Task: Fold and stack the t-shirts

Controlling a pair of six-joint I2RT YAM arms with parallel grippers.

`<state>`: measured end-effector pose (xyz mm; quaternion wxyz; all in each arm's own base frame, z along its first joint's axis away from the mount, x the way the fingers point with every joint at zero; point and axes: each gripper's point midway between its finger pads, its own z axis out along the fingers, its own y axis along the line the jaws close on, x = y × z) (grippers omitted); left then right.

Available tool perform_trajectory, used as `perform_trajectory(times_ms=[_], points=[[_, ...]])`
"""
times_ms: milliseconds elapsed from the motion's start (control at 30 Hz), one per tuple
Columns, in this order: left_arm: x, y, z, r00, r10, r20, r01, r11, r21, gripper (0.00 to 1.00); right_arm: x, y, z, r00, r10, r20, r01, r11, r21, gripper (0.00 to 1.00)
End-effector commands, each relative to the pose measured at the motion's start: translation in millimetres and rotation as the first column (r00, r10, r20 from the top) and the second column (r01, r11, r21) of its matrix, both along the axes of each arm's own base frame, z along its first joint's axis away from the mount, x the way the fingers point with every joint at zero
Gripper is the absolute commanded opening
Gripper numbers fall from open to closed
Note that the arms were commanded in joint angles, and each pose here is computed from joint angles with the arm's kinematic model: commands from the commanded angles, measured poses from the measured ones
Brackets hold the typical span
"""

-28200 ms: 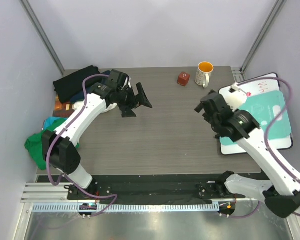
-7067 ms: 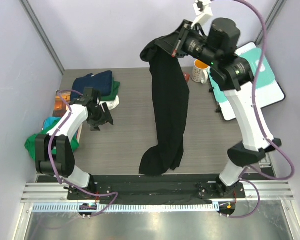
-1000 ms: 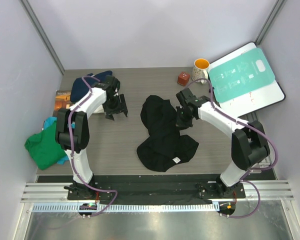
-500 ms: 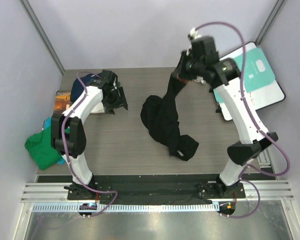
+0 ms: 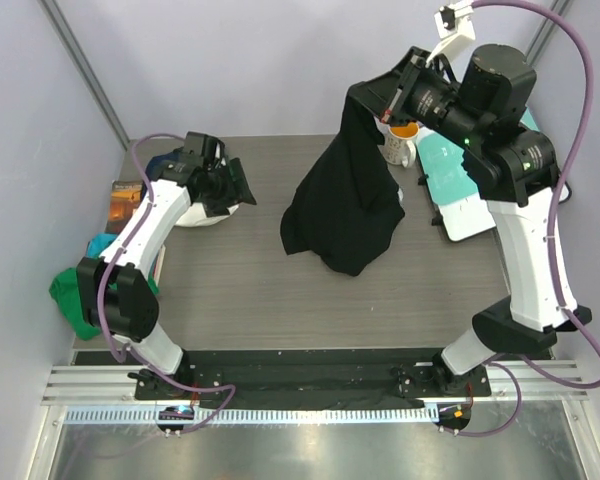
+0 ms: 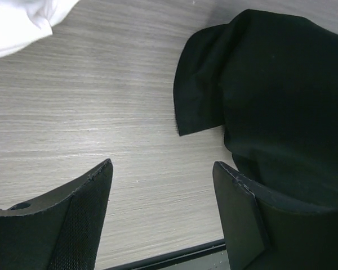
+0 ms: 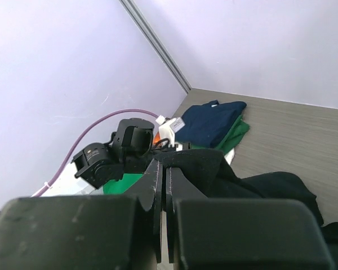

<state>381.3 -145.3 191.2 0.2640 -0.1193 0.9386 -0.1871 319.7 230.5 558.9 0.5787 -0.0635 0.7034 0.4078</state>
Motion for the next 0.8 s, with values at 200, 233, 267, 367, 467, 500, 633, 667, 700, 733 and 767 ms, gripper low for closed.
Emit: perform_trajectory(times_ms=[200, 233, 267, 367, 467, 500, 633, 667, 700, 733, 767], points=[[0.5, -14.2, -40.0, 0.99, -0.064, -0.129, 0.065, 0.998, 0.004, 0.72, -80.3, -96.0, 69.3, 0.937, -0.278, 0.213, 0.264, 0.96, 0.091, 0.01], [1.9, -19.6, -40.3, 0.988, -0.081, -0.131, 0.082, 0.997, 0.007, 0.72, -76.6, -97.4, 56.5, 0.939, -0.291, 0.182, 0.282, 0.957, 0.07, 0.01], [0.5, -23.5, -42.3, 0.985, -0.095, -0.142, 0.097, 0.995, 0.009, 0.72, -75.3, -103.8, 50.6, 0.932, -0.324, 0.164, 0.317, 0.946, 0.066, 0.01], [-0.6, -44.0, -54.9, 0.973, -0.152, -0.171, 0.158, 0.987, 0.018, 0.73, -85.3, -120.7, 41.4, 0.913, -0.381, 0.146, 0.374, 0.925, 0.072, 0.01], [-2.1, -66.2, -73.1, 0.959, -0.202, -0.201, 0.212, 0.977, 0.029, 0.73, -91.4, -137.8, 35.0, 0.886, -0.443, 0.136, 0.438, 0.897, 0.063, 0.01], [-1.6, -72.3, -77.2, 0.955, -0.213, -0.205, 0.224, 0.974, 0.033, 0.73, -91.3, -141.6, 32.6, 0.878, -0.459, 0.134, 0.456, 0.888, 0.05, 0.01], [2.8, -95.9, -100.7, 0.94, -0.251, -0.231, 0.264, 0.964, 0.029, 0.73, -85.4, -139.7, 14.1, 0.883, -0.461, 0.087, 0.463, 0.887, 0.0, 0.01], [7.1, -98.6, -112.1, 0.937, -0.249, -0.245, 0.263, 0.964, 0.027, 0.73, -83.3, -138.2, 9.0, 0.885, -0.459, 0.075, 0.461, 0.887, -0.014, 0.01], [14.2, -102.6, -110.6, 0.941, -0.248, -0.231, 0.261, 0.965, 0.025, 0.73, -81.7, -138.0, 3.2, 0.885, -0.461, 0.063, 0.463, 0.886, -0.03, 0.01], [19.1, -106.2, -111.7, 0.941, -0.253, -0.224, 0.265, 0.964, 0.021, 0.73, -79.3, -135.7, -2.7, 0.888, -0.457, 0.051, 0.459, 0.888, -0.043, 0.01], [21.9, -108.4, -124.2, 0.935, -0.255, -0.246, 0.268, 0.963, 0.022, 0.73, -76.7, -134.0, -7.4, 0.89, -0.455, 0.041, 0.457, 0.888, -0.054, 0.01]])
